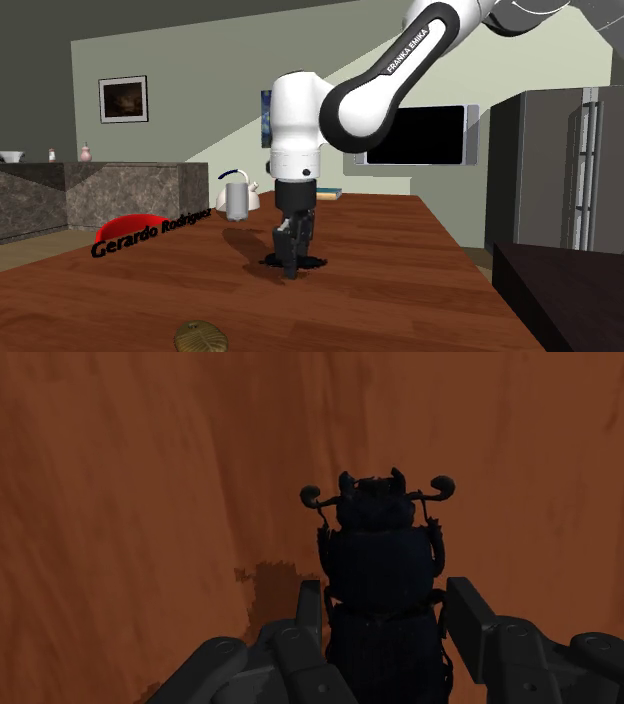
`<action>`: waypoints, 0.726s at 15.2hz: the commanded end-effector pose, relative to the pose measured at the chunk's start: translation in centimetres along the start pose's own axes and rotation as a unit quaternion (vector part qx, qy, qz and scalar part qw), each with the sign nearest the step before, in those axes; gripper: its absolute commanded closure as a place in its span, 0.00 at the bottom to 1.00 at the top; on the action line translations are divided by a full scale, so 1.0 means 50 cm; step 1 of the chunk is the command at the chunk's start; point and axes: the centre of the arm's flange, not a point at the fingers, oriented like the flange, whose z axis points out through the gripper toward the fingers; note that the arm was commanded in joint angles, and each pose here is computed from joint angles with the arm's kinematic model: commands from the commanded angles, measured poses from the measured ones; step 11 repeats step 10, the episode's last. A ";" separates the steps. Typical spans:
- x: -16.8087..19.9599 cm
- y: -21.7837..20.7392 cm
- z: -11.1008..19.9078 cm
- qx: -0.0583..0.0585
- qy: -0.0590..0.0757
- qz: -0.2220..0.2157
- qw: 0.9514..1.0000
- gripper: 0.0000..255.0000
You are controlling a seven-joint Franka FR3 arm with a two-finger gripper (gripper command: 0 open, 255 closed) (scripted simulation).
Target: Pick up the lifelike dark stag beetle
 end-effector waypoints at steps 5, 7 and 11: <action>0.002 0.004 -0.064 0.000 0.000 0.000 1.000 1.00; 0.002 0.005 -0.086 0.000 0.000 0.000 1.000 1.00; 0.002 0.006 -0.098 0.000 0.000 0.000 1.000 1.00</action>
